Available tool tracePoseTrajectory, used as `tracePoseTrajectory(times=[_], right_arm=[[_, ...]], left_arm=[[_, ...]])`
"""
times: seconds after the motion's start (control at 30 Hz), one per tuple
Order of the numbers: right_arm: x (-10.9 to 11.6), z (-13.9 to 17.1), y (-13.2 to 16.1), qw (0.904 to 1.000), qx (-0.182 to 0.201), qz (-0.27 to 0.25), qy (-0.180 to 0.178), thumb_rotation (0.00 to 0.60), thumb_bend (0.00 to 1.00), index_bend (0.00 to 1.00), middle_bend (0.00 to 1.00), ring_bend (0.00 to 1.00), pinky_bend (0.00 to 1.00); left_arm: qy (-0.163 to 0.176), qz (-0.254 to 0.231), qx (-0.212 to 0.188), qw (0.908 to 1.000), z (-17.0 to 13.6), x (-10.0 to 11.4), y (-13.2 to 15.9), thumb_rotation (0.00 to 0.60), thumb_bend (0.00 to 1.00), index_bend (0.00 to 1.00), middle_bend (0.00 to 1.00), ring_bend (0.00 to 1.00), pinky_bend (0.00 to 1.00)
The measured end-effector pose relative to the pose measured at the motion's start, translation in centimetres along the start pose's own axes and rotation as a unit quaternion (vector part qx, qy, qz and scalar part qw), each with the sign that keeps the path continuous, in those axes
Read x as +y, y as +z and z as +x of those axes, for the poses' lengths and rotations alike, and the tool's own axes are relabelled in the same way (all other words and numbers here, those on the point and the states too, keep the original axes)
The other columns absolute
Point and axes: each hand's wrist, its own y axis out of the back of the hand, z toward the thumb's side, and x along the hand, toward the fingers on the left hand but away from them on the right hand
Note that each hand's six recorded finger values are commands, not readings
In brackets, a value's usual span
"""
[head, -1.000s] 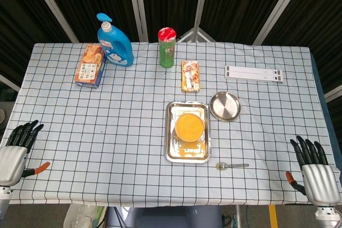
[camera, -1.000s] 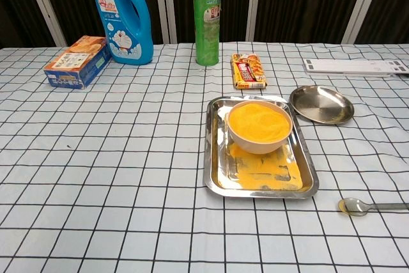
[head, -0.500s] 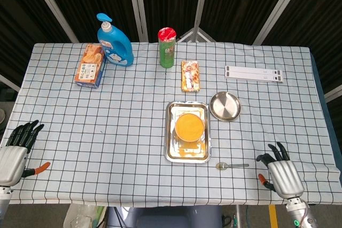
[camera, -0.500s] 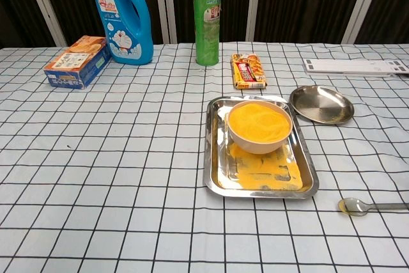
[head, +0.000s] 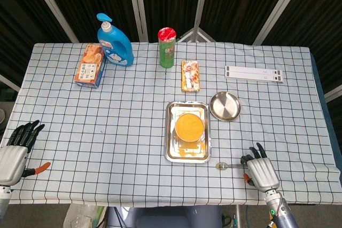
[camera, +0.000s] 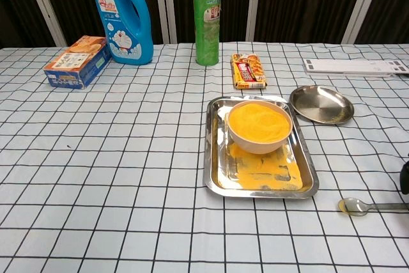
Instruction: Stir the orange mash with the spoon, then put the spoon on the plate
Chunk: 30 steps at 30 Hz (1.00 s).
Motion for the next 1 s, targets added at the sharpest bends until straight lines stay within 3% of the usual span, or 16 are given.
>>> tracePoseTrajectory(times=[1.0], right_arm=[[-1.6, -2.2, 0.5, 0.9998, -0.002, 0.014, -0.011, 0.600, 0.38, 0.52, 0.47, 0.17, 0.00]], left_arm=[[-0.006, 0.000, 0.002, 1.0000, 0.1, -0.2, 0.0, 0.600, 0.00, 0.00, 0.00, 0.00, 0.00]])
